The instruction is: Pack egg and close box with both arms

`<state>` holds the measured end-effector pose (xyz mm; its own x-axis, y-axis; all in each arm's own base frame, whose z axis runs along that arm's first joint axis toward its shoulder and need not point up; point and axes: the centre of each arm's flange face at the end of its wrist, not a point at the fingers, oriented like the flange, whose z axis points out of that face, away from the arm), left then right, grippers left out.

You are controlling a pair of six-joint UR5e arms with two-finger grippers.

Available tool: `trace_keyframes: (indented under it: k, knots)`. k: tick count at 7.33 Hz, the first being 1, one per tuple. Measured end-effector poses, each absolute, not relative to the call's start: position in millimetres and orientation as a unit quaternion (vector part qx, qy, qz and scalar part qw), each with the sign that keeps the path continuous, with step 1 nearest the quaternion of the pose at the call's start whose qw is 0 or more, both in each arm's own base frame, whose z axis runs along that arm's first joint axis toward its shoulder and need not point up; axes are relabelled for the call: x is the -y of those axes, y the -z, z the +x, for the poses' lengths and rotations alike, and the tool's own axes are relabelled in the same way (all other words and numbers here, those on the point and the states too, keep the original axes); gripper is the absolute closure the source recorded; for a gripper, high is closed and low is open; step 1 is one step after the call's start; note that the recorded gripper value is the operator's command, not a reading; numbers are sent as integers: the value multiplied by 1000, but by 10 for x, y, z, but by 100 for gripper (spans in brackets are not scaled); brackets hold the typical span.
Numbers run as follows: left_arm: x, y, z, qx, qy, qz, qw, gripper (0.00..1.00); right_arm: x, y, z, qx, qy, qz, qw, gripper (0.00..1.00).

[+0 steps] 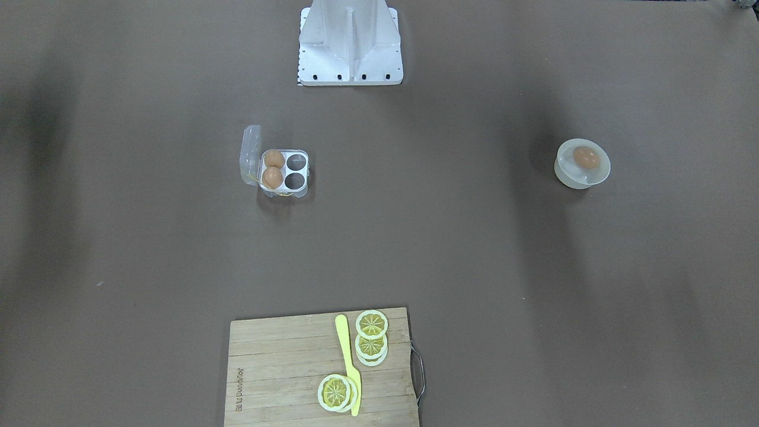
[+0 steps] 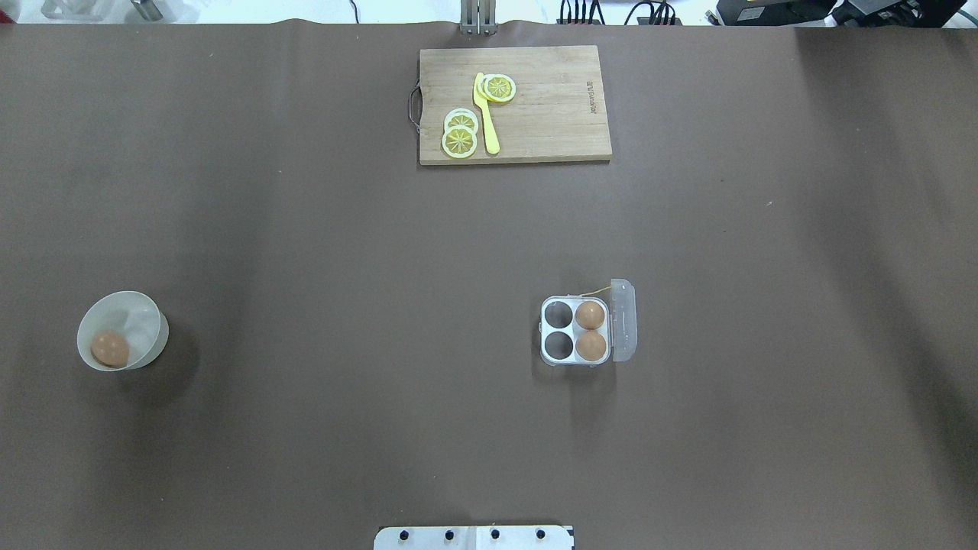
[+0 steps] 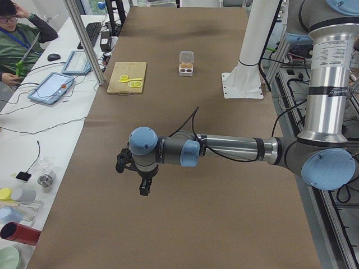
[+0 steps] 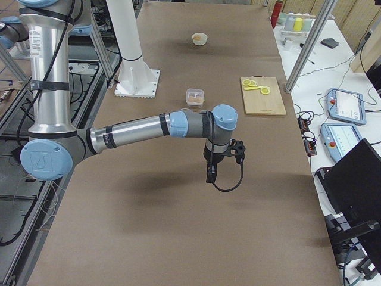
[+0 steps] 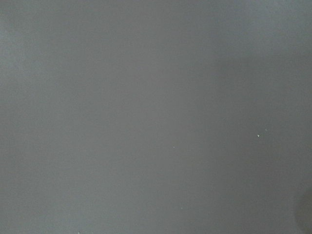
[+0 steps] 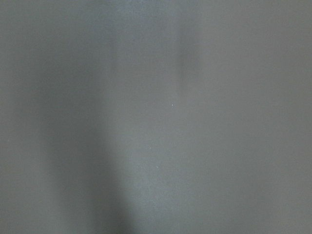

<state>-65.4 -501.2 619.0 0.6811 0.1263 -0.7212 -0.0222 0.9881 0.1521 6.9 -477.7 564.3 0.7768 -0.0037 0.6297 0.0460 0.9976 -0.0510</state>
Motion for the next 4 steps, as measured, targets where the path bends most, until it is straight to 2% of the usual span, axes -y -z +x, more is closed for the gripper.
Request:
trace_keyframes:
  k: [4]
  knots:
    - [5021, -5971, -651, -398, -51, 86, 912, 2, 4879, -5432, 47, 340, 36, 28, 939, 0]
